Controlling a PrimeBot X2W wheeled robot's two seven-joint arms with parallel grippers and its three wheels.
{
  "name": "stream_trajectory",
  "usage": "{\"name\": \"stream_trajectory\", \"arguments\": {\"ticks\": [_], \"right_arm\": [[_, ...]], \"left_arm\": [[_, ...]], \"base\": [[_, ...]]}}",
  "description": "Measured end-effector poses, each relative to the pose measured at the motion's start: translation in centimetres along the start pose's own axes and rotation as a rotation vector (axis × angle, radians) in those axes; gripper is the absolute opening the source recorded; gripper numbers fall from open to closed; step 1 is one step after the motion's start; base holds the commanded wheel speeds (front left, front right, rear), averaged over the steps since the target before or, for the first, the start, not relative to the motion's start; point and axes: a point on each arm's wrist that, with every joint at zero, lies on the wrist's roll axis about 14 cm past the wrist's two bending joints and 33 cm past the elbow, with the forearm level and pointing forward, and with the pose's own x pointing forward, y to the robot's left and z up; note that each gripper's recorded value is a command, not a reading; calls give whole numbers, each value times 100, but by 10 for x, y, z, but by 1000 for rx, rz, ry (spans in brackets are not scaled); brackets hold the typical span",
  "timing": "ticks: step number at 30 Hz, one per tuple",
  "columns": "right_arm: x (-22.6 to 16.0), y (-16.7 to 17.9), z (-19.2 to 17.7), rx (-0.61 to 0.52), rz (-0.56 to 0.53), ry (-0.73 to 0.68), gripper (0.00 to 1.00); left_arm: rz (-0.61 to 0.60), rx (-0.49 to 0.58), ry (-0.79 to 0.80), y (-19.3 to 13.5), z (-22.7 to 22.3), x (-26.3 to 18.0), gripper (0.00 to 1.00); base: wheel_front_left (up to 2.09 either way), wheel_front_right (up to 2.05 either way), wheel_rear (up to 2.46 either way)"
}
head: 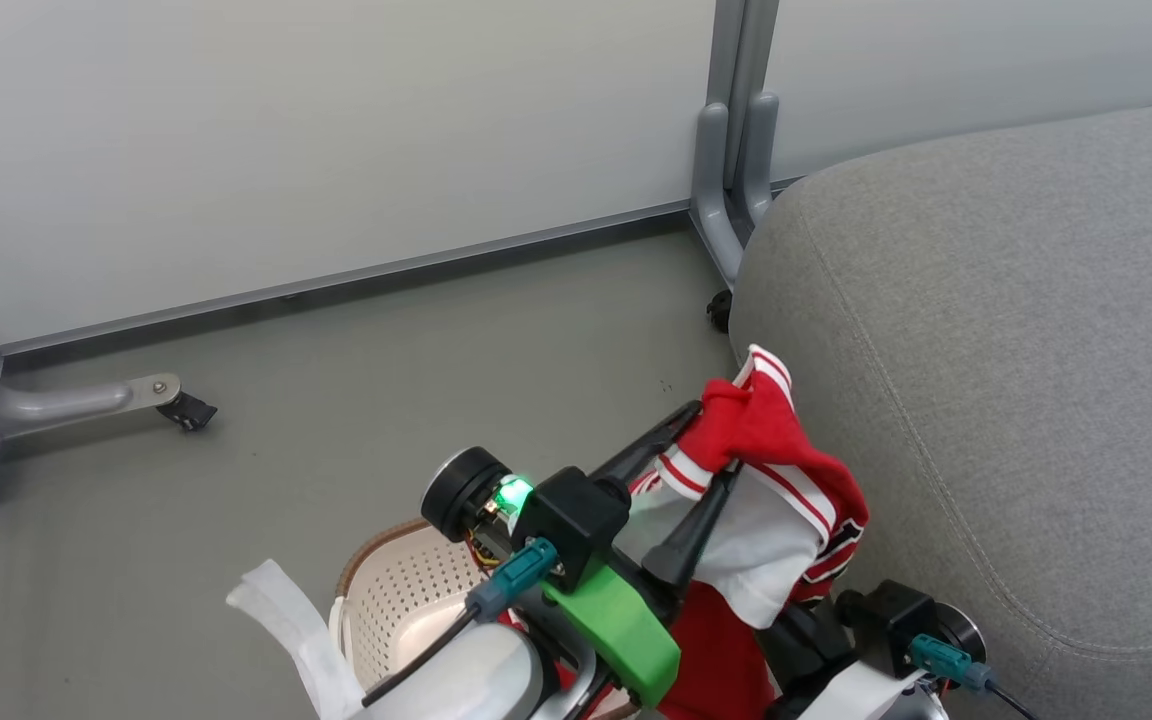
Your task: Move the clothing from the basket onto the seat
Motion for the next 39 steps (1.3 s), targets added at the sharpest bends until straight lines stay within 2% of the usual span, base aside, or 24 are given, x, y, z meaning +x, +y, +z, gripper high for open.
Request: {"name": "stream_trajectory", "arguments": {"ticks": [23, 36, 39], "right_arm": [[0, -10, 3, -6, -29, -8, 0], [-5, -36, 45, -53, -117, -139, 0], [-9, -45, 57, -75, -146, -173, 0]], "left_arm": [[58, 6, 74, 22, -25, -6, 100], [164, -3, 129, 58, -68, -20, 100], [162, -29, 130, 58, -78, -20, 100]], "base": [[0, 0, 0], [0, 0, 0], [0, 0, 0]]}}
